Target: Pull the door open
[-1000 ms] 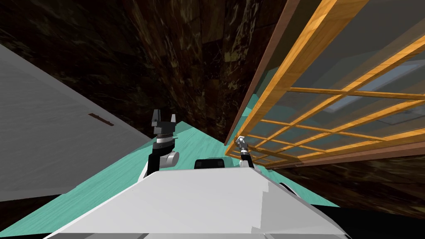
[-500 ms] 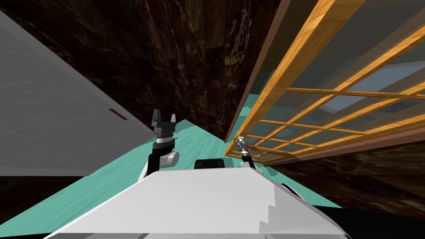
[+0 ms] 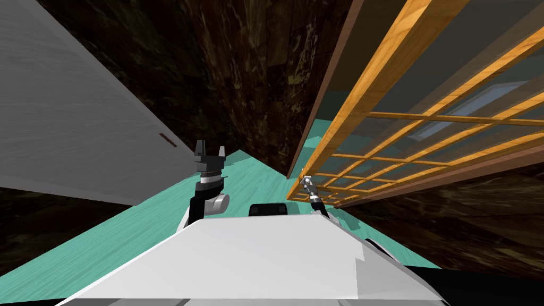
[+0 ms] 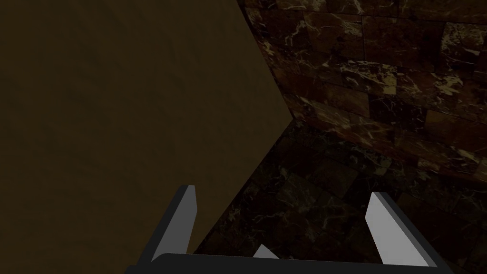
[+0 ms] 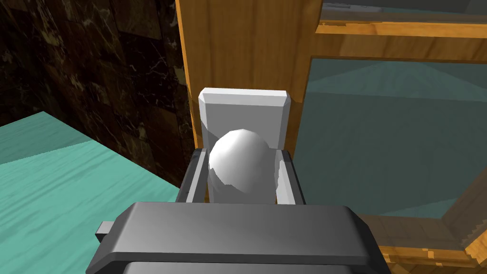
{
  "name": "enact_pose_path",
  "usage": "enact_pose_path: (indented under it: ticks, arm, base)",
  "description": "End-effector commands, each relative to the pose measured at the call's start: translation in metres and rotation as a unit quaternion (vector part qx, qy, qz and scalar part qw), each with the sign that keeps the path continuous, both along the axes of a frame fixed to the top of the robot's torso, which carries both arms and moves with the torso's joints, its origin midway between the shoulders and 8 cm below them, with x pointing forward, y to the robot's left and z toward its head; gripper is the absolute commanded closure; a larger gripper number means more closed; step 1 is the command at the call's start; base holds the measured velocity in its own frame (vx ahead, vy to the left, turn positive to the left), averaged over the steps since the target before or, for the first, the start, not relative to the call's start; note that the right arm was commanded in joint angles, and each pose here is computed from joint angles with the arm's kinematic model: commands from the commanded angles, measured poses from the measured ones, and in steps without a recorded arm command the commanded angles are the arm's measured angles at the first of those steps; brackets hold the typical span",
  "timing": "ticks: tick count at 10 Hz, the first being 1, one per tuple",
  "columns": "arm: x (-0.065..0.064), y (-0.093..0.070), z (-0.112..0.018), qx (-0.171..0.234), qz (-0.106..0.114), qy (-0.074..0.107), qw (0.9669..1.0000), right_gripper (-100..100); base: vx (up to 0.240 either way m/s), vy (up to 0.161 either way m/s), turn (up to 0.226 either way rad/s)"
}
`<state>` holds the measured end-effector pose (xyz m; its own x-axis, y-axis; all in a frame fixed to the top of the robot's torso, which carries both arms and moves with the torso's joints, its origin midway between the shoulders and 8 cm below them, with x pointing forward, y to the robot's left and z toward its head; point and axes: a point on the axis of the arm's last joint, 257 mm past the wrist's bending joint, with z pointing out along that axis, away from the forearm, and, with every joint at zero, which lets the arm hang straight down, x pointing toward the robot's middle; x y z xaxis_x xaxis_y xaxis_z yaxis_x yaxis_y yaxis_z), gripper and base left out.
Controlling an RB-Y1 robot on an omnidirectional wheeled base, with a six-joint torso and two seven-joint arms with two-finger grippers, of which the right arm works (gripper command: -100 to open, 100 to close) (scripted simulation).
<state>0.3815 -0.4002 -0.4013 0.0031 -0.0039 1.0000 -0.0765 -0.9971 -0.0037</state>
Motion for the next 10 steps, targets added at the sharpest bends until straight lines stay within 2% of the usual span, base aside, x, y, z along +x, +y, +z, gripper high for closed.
enact_pose_path:
  ticks: [1, 2, 3, 5, 8, 9, 10]
  arm:
    - [-0.006, 0.001, 0.001, 0.001, 0.013, -0.002, 0.9999, 100]
    - [-0.004, 0.003, -0.001, 0.001, 0.009, 0.001, 1.0, 100]
    - [-0.014, 0.005, -0.002, 0.001, 0.023, 0.002, 0.9997, 100]
    - [-0.019, 0.005, -0.001, 0.001, 0.032, 0.001, 0.9995, 100]
    - [-0.034, 0.006, 0.001, 0.001, 0.056, -0.001, 0.9984, 100]
    - [-0.037, 0.007, 0.001, 0.001, 0.061, -0.002, 0.9982, 100]
    - [-0.034, 0.007, -0.001, 0.0, 0.057, 0.001, 0.9984, 100]
  base:
    - [-0.229, -0.045, 0.067]
    - [-0.099, -0.015, 0.023]
    - [-0.152, -0.019, 0.144]
    - [-0.227, -0.045, 0.111]
    - [-0.247, -0.069, 0.137]
    - [-0.219, -0.047, 0.072]
    - [-0.094, -0.023, 0.014]
